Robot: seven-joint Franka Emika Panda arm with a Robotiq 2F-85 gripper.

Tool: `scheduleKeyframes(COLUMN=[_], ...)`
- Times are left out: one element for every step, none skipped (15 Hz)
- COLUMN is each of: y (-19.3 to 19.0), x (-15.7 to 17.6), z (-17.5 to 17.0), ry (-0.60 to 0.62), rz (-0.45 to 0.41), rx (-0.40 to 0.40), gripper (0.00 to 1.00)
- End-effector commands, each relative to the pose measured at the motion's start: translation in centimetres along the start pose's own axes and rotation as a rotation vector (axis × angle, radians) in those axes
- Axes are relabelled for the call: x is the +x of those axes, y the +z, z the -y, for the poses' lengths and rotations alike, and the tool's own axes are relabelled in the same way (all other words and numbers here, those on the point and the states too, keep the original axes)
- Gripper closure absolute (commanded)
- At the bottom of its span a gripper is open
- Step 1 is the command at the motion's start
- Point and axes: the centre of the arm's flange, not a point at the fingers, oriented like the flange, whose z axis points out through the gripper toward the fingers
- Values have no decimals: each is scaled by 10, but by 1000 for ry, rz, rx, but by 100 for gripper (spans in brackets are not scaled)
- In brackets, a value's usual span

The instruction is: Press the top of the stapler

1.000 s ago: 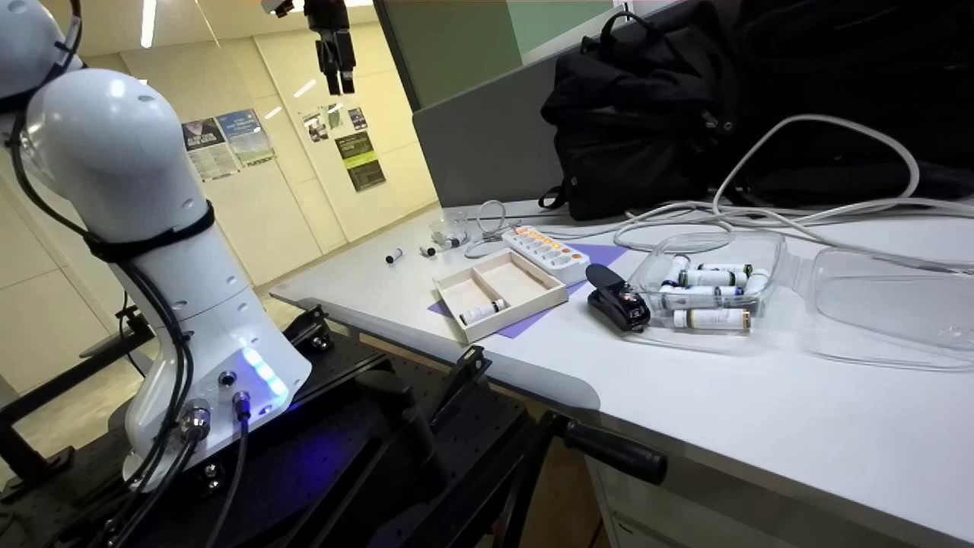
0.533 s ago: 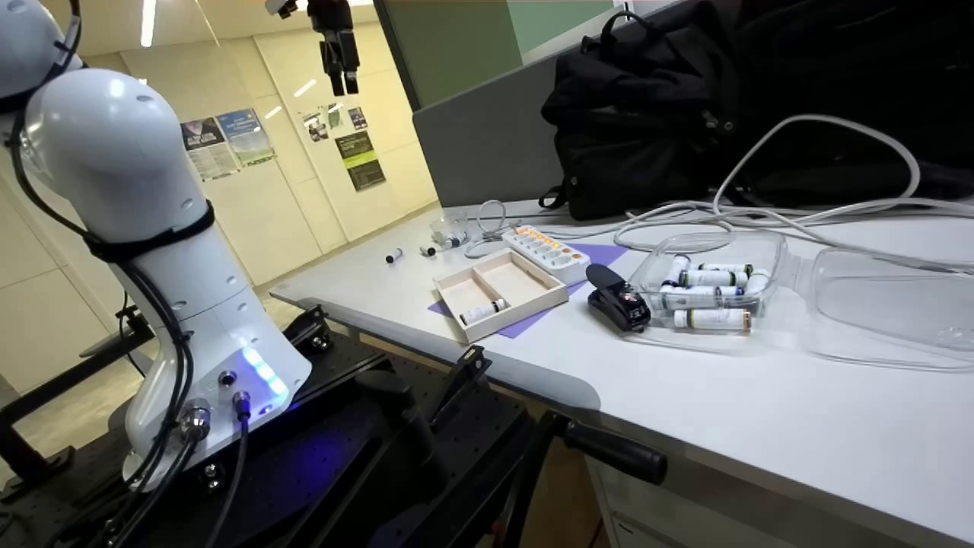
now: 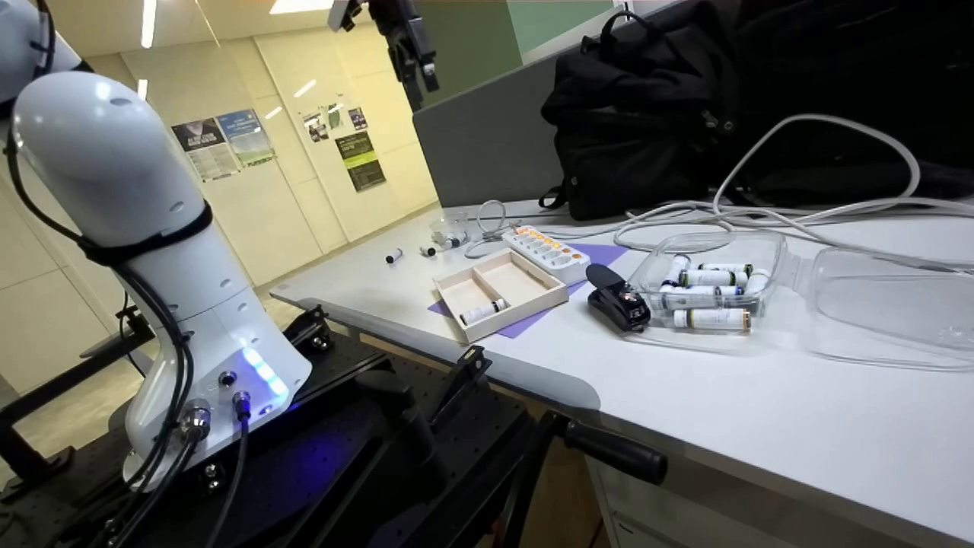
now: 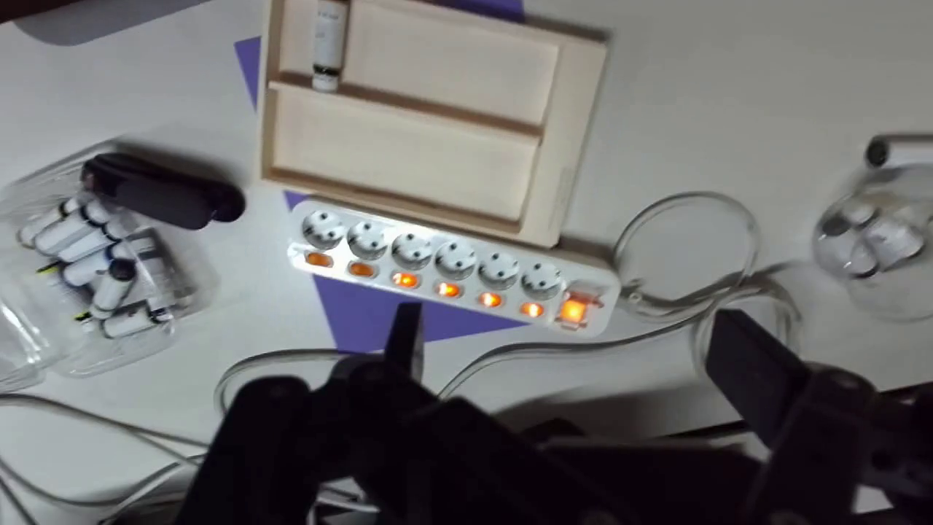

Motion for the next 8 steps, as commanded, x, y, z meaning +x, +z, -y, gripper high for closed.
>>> scheduleKeyframes(y=[-6,-12,0,-3,-4,-3,0,2], x=[-5,-7,6,5,5,5,4,4], z=[-95,-123,-79,-100,-103,-99,-88,-81], ry=[167,226,148,163,163,154,137,128], rz=[-106,-91,-63,-68,-70,-67,-62,-59], rx=[40,76,35,42,44,41,36,33], gripper=[0,0,0,0,0,0,0,0])
